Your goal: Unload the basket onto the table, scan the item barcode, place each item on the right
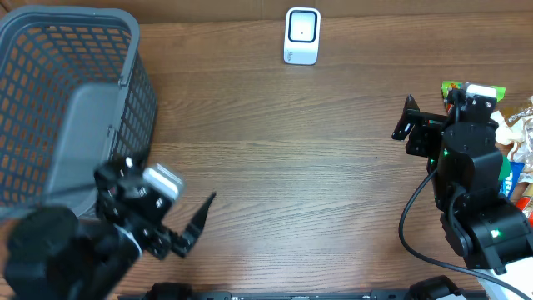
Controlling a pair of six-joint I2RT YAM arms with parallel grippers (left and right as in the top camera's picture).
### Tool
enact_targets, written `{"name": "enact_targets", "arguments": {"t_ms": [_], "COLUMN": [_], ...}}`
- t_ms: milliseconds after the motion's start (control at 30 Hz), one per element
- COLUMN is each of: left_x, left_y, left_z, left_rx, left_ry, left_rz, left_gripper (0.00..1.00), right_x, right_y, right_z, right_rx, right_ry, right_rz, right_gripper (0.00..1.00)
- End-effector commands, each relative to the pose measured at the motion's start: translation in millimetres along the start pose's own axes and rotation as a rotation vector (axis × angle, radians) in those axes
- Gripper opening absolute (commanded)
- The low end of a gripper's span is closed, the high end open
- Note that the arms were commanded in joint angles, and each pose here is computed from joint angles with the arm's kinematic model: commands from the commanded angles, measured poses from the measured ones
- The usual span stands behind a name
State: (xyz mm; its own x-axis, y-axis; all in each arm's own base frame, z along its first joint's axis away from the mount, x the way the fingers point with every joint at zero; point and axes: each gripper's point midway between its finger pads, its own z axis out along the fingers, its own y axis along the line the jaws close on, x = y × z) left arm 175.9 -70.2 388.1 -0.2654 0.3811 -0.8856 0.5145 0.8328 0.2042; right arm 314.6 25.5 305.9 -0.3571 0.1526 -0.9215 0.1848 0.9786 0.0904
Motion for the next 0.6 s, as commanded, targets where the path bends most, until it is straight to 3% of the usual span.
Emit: {"name": "enact_targets", "arguments": {"t_ms": [0, 167, 367, 567], "left_x": [35.7, 79.0, 128.8, 99.4], "left_y": [-5.2, -15.2, 3.1, -0.4], "left_z": [6.1, 35.4, 94.4, 120.9], "left_rx": [-0.033, 0.005, -0.048, 0.058], "left_ry": [0.030, 0.071, 0.153, 0.020], "left_rz": [-0.099, -0.134, -0.225, -0.548], "left_gripper": [1.00, 1.00, 1.00, 1.00], "right_x": [-8.3, -1.7, 12.1, 29.8], "right_y": [-0.9, 1.1, 4.8, 8.9], "right_z": [-2.2, 6.3, 22.8, 41.3], "right_rx": [0.010, 0.018, 0.033, 0.048], "right_ry": [-0.021, 0.006, 0.061, 0.126], "right_rz": [0.006, -0.007, -0.033, -0.063], "right_gripper": [1.00, 1.00, 1.00, 1.00]}}
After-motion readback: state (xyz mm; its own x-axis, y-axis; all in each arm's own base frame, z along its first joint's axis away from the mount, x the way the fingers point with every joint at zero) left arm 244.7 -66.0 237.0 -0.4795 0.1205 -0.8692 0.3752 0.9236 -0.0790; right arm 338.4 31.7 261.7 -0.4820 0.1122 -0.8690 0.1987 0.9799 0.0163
